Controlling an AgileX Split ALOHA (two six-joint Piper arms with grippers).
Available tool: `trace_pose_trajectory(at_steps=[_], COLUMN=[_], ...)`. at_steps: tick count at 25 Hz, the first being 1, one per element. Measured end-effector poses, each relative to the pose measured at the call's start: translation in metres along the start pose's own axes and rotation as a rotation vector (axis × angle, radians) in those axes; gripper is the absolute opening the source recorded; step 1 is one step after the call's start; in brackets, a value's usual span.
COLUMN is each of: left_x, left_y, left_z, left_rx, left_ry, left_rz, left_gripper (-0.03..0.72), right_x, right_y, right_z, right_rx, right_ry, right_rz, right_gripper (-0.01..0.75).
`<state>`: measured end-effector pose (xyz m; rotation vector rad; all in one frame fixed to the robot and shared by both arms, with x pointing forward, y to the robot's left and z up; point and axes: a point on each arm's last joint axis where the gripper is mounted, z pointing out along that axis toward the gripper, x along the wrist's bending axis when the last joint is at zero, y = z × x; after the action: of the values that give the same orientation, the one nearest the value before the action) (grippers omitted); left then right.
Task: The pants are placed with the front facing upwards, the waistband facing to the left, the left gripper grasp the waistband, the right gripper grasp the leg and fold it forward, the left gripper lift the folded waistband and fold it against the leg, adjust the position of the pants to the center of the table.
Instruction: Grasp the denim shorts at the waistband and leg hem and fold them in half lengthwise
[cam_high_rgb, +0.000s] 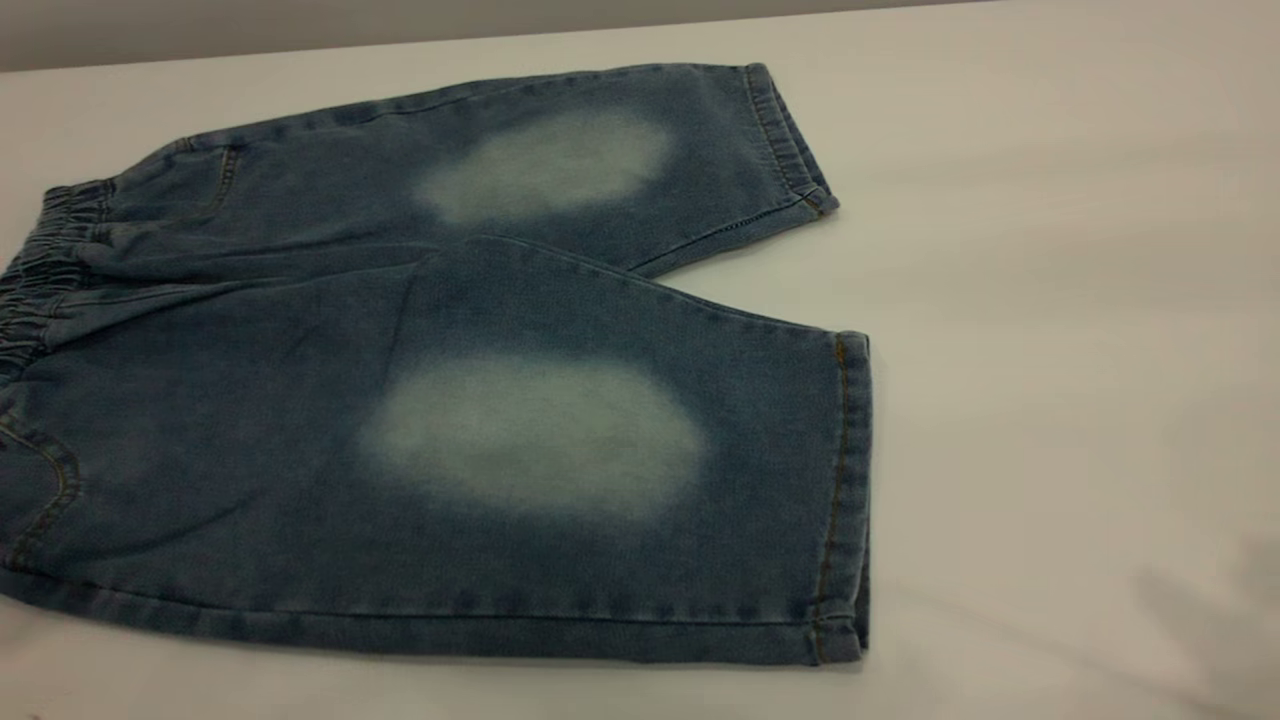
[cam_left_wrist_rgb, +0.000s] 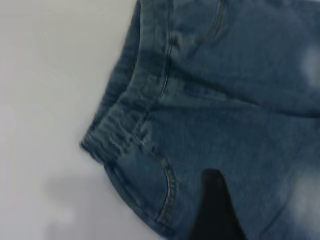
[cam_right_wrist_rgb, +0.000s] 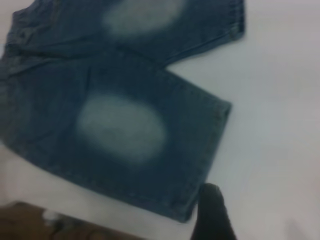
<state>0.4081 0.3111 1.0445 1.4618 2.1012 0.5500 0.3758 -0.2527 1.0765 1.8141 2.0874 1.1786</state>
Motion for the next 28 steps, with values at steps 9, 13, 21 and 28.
trace_pose_trajectory(at_steps=[9,13,21,28], left_x=[0.004,0.015,0.042,0.069], left_y=[0.001,0.012,0.03,0.039], left_z=[0.074,0.096,0.128,0.162], left_rx=[0.269,0.322,0.436,0.502], left_ry=[0.113,0.169,0.19,0.126], left_rz=[0.043,0.006,-0.083,-0.134], left_gripper=[0.446,0.446,0.446,0.446], right_x=[0.002,0.002,0.003,0.003], right_y=[0.002,0.001,0.0,0.0], right_z=[0.009,0.009,0.009,0.009], right_rx=[0.023,0.028,0.037,0.041], right_ry=[0.07,0.075,0.078,0.081], right_rz=[-0.028,-0.027,-0.027,-0.028], right_gripper=[0.404,0.404,0.404,0.404])
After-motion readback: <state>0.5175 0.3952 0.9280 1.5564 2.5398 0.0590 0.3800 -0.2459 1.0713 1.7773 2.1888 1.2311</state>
